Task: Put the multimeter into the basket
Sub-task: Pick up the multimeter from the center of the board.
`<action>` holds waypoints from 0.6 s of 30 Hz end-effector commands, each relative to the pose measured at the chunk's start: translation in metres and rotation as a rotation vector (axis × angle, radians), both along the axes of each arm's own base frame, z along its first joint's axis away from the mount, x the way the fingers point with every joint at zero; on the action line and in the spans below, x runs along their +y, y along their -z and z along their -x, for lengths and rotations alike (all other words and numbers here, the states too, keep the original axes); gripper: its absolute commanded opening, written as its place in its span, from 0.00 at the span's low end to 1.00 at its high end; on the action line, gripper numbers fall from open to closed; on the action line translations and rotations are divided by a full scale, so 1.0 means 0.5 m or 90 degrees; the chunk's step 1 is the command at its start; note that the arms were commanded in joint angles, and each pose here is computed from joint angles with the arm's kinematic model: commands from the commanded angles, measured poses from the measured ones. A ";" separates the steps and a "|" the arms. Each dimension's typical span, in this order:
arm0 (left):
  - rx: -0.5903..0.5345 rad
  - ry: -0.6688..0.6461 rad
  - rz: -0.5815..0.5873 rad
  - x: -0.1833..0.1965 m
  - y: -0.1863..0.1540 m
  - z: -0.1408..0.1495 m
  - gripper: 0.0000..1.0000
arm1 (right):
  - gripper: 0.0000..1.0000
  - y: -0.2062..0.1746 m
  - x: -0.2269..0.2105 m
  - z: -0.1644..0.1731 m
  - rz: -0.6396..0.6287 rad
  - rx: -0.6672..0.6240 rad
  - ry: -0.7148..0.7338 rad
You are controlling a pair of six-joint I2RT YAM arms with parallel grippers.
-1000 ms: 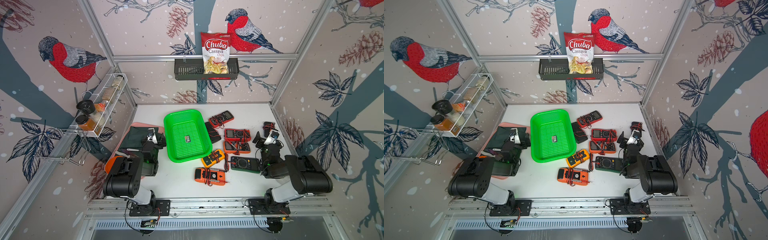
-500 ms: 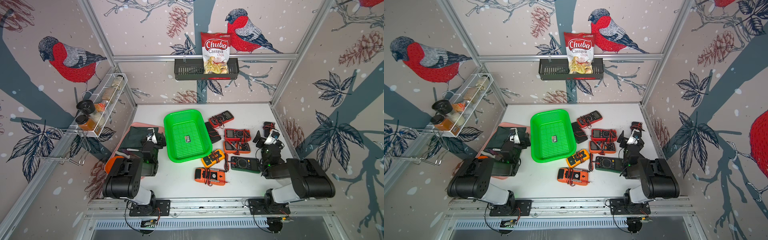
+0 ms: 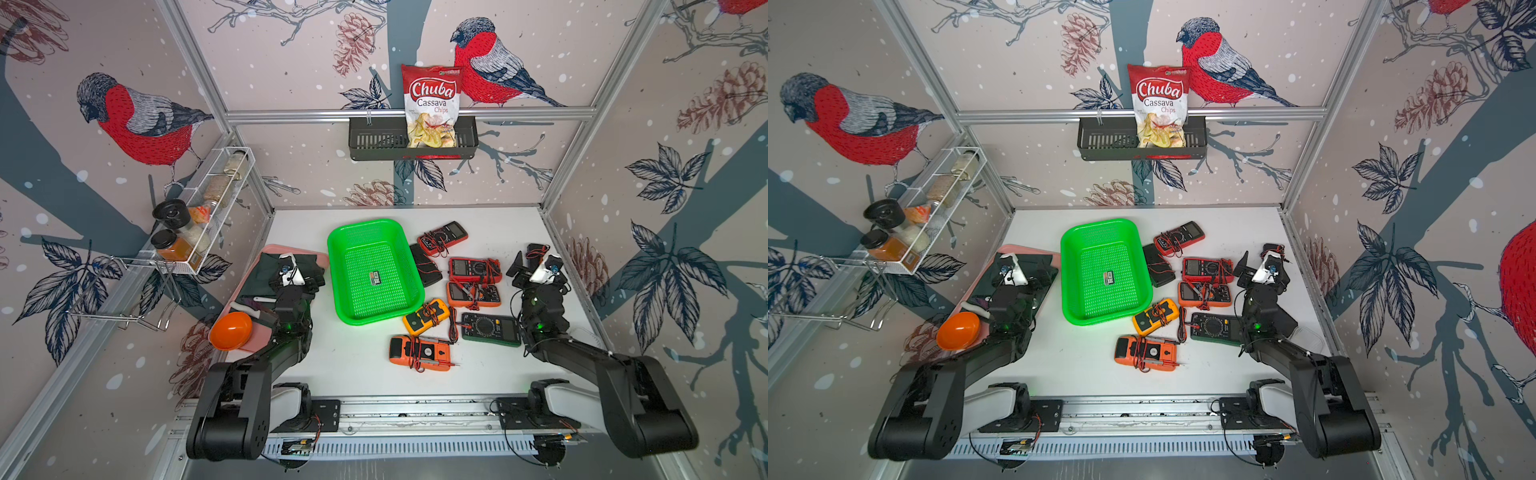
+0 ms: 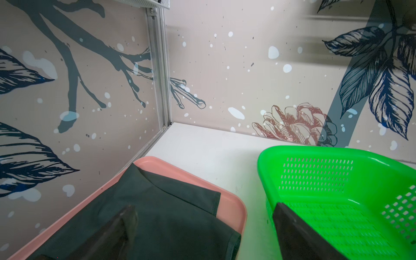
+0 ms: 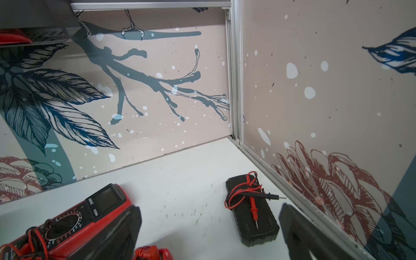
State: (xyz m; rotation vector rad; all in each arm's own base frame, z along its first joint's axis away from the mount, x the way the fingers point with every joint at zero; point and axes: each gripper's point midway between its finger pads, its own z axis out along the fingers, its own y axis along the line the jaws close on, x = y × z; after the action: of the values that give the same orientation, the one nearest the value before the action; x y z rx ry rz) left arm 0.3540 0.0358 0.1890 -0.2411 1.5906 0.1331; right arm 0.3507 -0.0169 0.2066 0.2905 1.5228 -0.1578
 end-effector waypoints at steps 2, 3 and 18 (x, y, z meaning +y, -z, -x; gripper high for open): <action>-0.001 -0.007 0.030 0.003 -0.027 0.009 0.98 | 1.00 0.043 -0.024 0.014 -0.045 0.092 0.055; -0.004 -0.004 0.040 0.002 -0.039 0.010 0.98 | 1.00 0.041 -0.025 0.019 -0.055 0.094 0.057; 0.062 0.394 -0.022 -0.277 -0.158 -0.023 0.97 | 1.00 0.008 -0.051 0.044 -0.174 0.166 0.103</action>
State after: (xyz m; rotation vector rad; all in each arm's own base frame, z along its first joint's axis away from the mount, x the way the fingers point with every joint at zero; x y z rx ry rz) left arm 0.3702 -0.0658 0.2757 0.0835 1.6193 -0.2237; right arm 0.3334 -0.0399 0.2189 0.5772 1.6947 -0.1167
